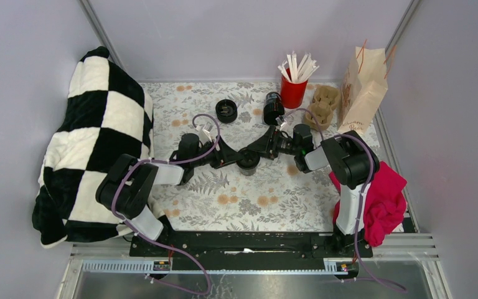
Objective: Pack the takeout coffee
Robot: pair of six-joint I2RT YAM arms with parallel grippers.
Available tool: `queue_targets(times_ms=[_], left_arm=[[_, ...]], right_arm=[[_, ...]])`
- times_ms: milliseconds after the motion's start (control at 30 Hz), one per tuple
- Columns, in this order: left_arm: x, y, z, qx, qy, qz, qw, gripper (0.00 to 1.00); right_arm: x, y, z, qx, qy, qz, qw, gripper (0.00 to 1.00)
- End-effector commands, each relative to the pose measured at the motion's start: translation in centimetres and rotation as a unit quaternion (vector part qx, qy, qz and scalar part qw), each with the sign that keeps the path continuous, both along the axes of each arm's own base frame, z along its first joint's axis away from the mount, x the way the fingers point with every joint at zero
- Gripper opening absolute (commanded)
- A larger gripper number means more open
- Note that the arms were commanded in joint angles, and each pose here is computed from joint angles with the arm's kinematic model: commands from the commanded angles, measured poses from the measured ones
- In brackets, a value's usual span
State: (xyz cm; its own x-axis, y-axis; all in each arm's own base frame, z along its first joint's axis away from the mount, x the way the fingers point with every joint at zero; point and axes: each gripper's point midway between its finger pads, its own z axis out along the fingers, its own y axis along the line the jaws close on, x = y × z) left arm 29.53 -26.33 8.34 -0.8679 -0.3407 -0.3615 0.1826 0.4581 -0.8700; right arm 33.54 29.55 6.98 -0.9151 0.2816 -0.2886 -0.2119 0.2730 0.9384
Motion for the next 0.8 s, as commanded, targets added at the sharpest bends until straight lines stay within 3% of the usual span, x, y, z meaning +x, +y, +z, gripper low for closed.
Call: queue_targets(times_ms=[0, 167, 367, 533, 767], left_arm=[[-4.6, 4.3, -9.5, 0.149, 0.133, 0.025, 0.98, 0.66], [-4.3, 3.8, -9.0, 0.159, 0.124, 0.016, 0.979, 0.65], [-4.3, 2.9, -9.0, 0.162, 0.123, 0.005, 0.979, 0.65], [-4.2, 3.0, -9.1, 0.168, 0.122, 0.007, 0.978, 0.65], [-4.2, 3.1, -9.3, 0.172, 0.124, 0.007, 0.977, 0.65]], right_arm=[[-2.3, -1.1, -4.2, -0.076, 0.079, 0.012, 0.994, 0.79], [-1.6, -2.1, 3.3, -0.02, 0.026, 0.025, 0.999, 0.9], [-2.5, -4.1, 3.8, 0.018, 0.045, 0.016, 0.999, 0.9], [-2.6, -3.9, 2.9, 0.033, 0.057, 0.02, 0.998, 0.72], [-2.9, -3.5, 1.4, 0.021, 0.069, 0.025, 0.997, 0.61]])
